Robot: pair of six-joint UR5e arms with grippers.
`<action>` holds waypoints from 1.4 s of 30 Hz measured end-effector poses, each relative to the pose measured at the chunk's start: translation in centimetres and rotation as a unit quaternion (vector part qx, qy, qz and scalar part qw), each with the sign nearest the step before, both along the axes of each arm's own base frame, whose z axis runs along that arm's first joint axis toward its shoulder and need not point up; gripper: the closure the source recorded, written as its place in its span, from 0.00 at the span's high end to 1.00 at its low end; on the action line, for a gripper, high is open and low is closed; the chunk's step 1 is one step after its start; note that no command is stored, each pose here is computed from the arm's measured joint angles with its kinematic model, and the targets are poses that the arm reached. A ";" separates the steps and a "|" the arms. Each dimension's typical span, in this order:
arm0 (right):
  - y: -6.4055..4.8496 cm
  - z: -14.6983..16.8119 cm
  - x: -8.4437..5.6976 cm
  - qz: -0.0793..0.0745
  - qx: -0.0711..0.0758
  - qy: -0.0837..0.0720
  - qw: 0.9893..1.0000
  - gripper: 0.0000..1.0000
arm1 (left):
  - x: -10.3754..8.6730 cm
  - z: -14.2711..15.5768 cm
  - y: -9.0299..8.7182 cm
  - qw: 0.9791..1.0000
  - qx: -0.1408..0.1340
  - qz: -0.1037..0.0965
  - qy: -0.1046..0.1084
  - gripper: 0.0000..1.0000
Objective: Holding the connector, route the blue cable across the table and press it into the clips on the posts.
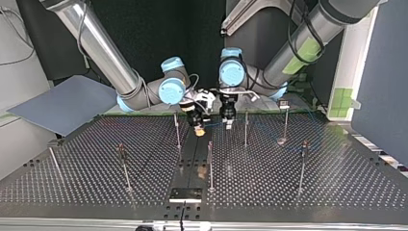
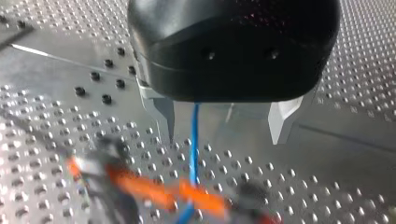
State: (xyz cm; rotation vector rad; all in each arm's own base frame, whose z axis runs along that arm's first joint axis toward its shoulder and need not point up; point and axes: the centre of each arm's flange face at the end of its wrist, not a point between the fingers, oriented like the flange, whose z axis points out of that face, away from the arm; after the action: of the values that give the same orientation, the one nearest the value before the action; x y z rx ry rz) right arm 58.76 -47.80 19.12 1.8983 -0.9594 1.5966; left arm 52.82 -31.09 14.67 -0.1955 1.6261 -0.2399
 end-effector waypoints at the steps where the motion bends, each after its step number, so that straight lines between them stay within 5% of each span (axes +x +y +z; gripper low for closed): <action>1: 0.0 0.0 0.0 0.000 0.000 0.000 1.000 0.00 | 0.1 -0.2 0.2 1.000 0.000 0.005 0.000 1.00; 12: -0.2 0.0 -0.2 -0.002 0.000 0.000 1.000 0.00 | 0.3 -0.5 0.5 1.000 0.010 0.016 -0.001 1.00; 14: -0.2 0.0 -0.2 -0.002 0.000 0.000 1.000 0.00 | 0.2 -0.5 0.4 1.000 0.013 0.015 -0.001 0.74; 15: -0.3 0.0 -0.2 -0.002 0.000 0.000 1.000 0.00 | 0.2 -0.5 0.3 1.000 0.017 0.015 -0.001 0.74; 16: -0.2 0.0 -0.2 -0.002 0.000 0.000 1.000 0.00 | 0.1 -0.5 0.3 1.000 0.019 0.015 -0.001 0.47; 17: -0.2 0.0 -0.2 -0.002 0.000 0.000 1.000 0.00 | 0.1 -0.5 0.2 1.000 0.022 0.016 -0.001 0.31; 18: -0.2 0.0 -0.2 -0.002 0.000 0.000 1.000 0.00 | 0.0 -0.5 0.2 1.000 0.025 0.018 0.000 0.31; 20: -0.2 0.0 -0.2 -0.002 0.000 0.000 1.000 0.00 | -0.1 -0.5 0.2 0.999 0.031 0.021 0.001 0.00; 32: -0.2 0.4 -0.2 0.001 -0.003 0.002 1.000 0.00 | -0.7 -0.7 0.2 0.998 0.044 0.035 0.017 0.00; 42: 0.6 4.8 -0.5 0.013 -0.010 -0.013 1.000 0.00 | -2.0 2.5 0.0 0.998 0.044 0.051 0.018 0.00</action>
State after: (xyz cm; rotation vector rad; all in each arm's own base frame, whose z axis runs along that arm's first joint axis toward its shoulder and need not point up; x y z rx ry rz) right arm 58.31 -47.22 23.87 1.8895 -0.9298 1.6428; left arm 50.78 -31.11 17.17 -0.2157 1.6542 -0.0876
